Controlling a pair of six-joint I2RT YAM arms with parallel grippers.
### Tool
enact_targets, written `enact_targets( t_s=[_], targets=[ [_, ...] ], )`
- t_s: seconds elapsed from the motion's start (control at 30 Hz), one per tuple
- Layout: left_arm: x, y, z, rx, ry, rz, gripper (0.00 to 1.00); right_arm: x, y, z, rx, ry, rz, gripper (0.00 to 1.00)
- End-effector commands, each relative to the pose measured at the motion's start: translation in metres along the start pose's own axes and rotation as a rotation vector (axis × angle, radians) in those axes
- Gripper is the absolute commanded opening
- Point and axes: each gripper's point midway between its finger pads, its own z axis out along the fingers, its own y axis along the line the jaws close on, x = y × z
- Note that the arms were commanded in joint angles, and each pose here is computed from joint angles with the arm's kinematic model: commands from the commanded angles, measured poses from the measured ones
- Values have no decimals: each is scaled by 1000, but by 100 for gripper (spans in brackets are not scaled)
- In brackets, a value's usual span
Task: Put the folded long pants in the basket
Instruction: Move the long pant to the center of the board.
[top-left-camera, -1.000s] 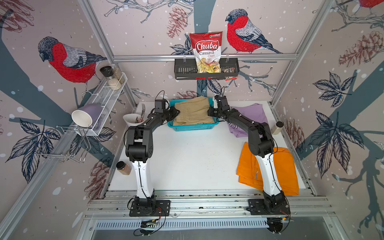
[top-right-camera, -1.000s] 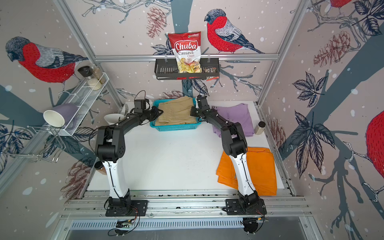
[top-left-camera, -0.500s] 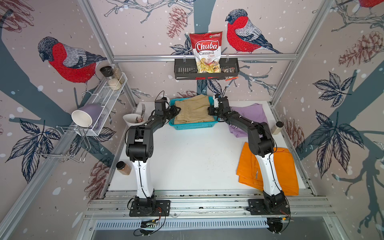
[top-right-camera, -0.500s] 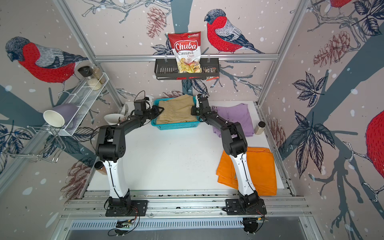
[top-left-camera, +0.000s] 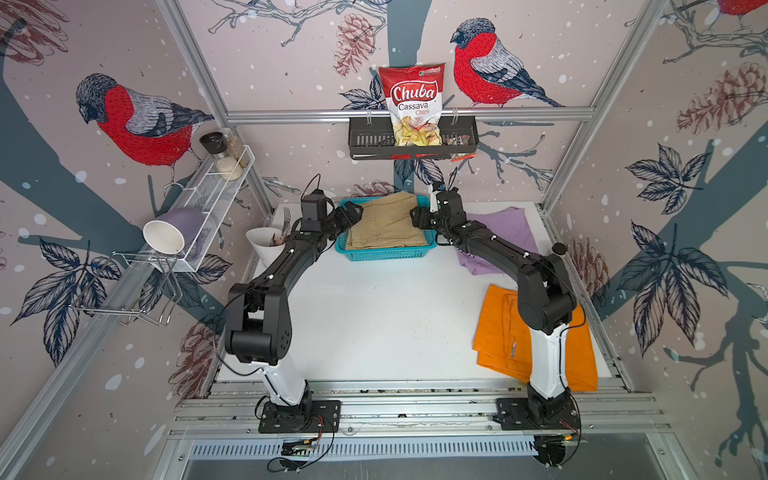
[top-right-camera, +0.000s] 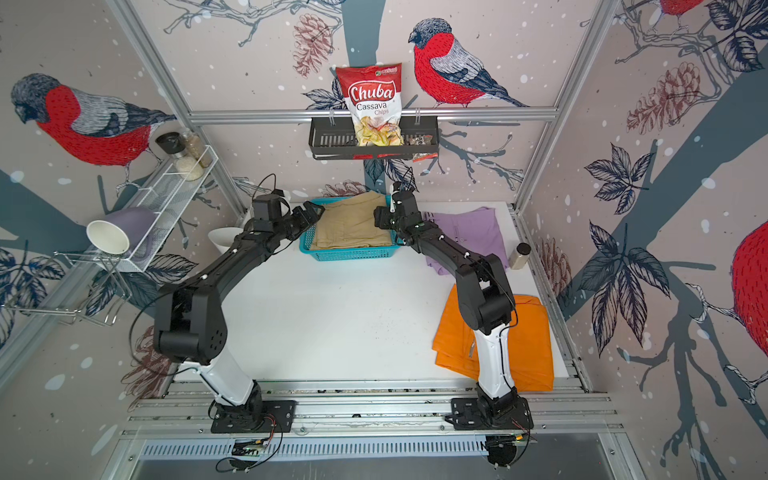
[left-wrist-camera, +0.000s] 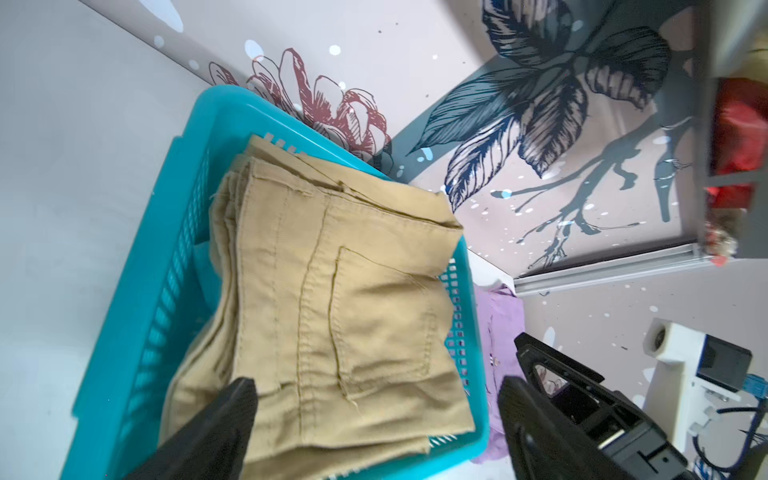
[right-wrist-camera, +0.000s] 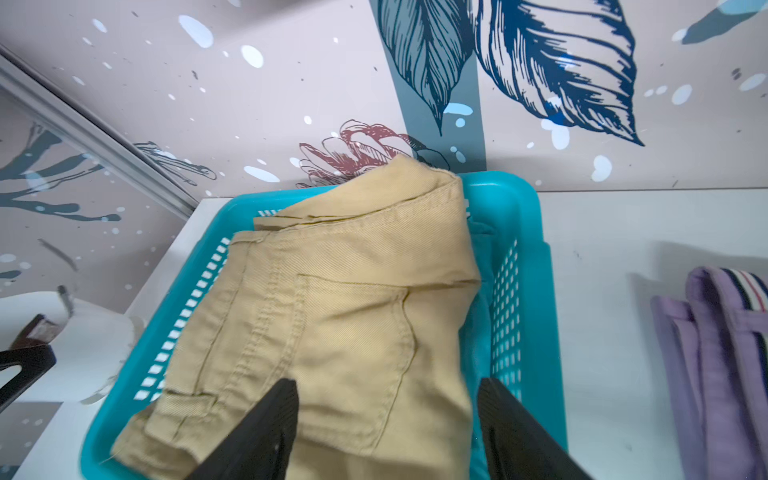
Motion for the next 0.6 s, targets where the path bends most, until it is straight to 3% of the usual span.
enact_targets(
  t_s=[0.0, 0.1, 0.23, 0.4, 0.57],
  targets=[
    [36, -15, -27, -27, 57, 16, 94, -7, 3, -41, 13, -48, 33, 76],
    [100, -46, -46, 27, 131, 106, 94, 4, 10, -101, -32, -73, 10, 80],
    [205, -90, -68, 165, 253, 219, 93, 29, -2, -198, -18, -141, 9, 100],
    [303, -109, -82, 266, 331, 256, 93, 71, -41, -278, 85, -203, 93, 100],
    [378, -103, -47, 272, 512, 282, 93, 92, -77, -321, 163, -336, 182, 100]
  ],
)
